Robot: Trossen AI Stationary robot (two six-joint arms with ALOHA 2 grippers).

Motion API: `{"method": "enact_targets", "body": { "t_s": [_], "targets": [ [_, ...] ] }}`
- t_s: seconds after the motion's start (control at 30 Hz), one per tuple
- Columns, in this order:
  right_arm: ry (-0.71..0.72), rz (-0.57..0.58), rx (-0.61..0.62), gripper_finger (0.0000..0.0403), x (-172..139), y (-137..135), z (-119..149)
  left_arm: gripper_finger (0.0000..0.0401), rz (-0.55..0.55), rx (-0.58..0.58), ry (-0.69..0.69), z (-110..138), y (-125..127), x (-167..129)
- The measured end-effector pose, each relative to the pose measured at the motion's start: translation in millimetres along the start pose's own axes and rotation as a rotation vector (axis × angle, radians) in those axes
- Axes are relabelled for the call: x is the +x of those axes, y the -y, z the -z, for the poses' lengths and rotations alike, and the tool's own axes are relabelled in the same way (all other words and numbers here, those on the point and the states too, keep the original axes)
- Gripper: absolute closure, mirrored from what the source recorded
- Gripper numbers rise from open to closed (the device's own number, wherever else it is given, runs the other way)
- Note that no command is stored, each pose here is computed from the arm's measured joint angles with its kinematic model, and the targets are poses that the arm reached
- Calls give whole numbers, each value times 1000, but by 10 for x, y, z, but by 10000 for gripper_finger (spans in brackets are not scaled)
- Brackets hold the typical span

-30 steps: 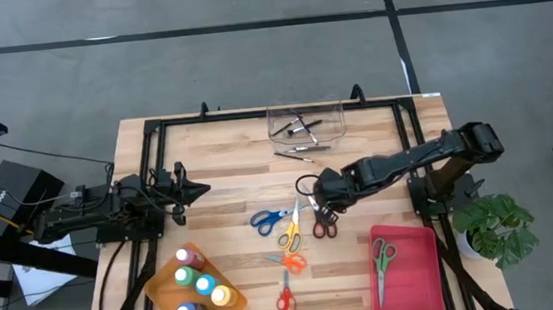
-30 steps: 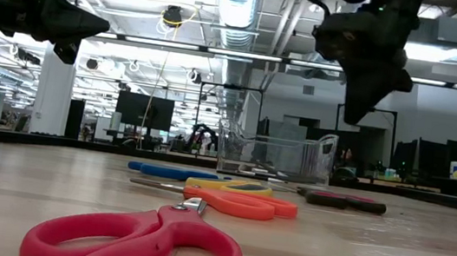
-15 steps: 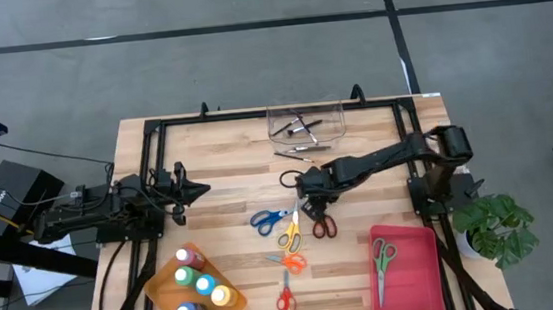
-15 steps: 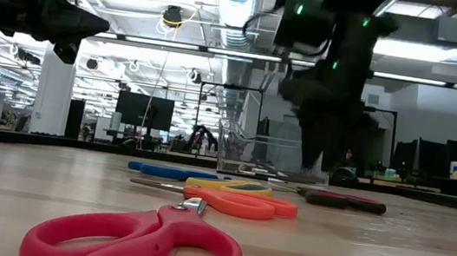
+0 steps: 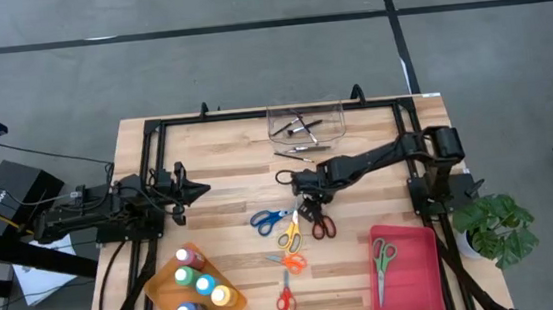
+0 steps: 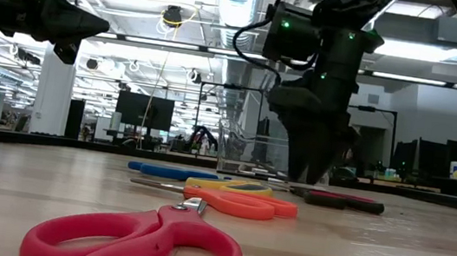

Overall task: Pick & Place Paint Supplies
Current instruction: Put the black scissor into the red bin

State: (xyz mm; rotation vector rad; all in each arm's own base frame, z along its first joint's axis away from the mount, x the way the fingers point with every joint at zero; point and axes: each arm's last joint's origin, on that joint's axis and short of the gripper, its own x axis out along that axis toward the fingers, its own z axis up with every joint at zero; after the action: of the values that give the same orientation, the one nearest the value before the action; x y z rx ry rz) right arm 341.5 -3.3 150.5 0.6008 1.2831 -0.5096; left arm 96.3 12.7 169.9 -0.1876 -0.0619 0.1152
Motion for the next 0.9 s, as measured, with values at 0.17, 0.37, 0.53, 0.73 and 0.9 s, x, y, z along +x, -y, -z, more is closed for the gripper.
{"method": "enact_targets", "body": {
  "t_s": [0.17,0.37,0.53,0.73,0.9],
  "targets": [
    [2,-39,-15,179,-48,14,-38,401,0,0,0,1,0,0],
    [-145,-9,-40,179,-51,-10,156,401,0,0,0,0,0,0],
    [-165,17,-34,179,-184,-50,282,401,0,0,1,0,0,0],
    [-157,12,-42,180,-271,-189,449,401,0,0,-1,1,0,0],
    [-193,61,-58,194,-111,-266,591,401,0,0,1,-1,0,0]
  ]
}}
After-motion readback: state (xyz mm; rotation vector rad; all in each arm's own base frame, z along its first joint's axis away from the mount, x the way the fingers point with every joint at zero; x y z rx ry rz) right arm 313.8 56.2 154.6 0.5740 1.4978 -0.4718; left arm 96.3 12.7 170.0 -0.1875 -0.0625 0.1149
